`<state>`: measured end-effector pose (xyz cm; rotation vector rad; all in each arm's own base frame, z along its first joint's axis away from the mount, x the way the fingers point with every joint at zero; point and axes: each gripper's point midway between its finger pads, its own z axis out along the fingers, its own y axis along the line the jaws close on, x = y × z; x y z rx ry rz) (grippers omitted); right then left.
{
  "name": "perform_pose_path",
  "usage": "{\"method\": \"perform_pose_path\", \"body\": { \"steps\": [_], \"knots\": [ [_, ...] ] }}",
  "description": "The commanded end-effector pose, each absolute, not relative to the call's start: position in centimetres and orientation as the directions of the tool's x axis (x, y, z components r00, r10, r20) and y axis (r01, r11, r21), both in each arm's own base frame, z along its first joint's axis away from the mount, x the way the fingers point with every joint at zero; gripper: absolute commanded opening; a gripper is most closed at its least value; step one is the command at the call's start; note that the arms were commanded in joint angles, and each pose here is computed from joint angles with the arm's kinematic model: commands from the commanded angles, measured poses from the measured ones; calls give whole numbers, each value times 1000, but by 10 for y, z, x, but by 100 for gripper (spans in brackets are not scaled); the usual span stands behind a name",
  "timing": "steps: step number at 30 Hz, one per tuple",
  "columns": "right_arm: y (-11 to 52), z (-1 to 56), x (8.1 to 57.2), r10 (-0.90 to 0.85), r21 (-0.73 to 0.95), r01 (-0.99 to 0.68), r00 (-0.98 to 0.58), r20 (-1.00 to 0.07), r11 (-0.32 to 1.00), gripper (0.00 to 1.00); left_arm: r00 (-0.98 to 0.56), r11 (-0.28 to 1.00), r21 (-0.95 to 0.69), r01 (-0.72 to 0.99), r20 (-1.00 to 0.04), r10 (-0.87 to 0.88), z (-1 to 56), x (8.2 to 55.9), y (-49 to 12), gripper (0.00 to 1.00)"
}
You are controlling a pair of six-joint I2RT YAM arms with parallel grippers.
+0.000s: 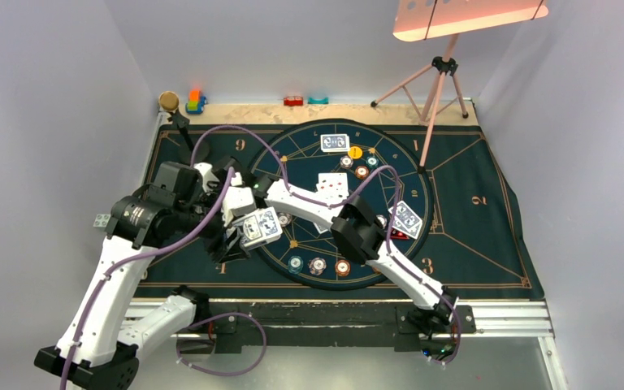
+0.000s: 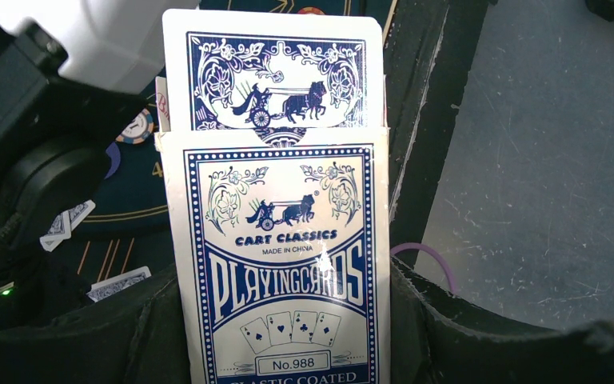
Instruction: Distribute texas hold em gaming equipment
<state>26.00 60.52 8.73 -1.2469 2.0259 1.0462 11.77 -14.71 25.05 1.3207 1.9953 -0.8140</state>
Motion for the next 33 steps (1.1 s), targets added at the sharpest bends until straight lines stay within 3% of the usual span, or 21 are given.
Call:
{"method": "perform_pose_path", "body": {
  "steps": [1, 16, 33],
  "knots": [
    [612, 82, 258, -505, 327, -921, -390, -770, 213, 98, -282, 294, -137, 946, -794, 538, 266, 121, -152, 0],
    [610, 59, 279, -520, 263, -944, -330, -788, 201, 98, -285, 286, -143, 947, -784, 552, 267, 125, -153, 0],
    [574, 57, 176, -662, 407, -910, -258, -704, -78, 97, -285, 296, -136, 946, -787, 547, 264, 121, -151, 0]
  ]
}}
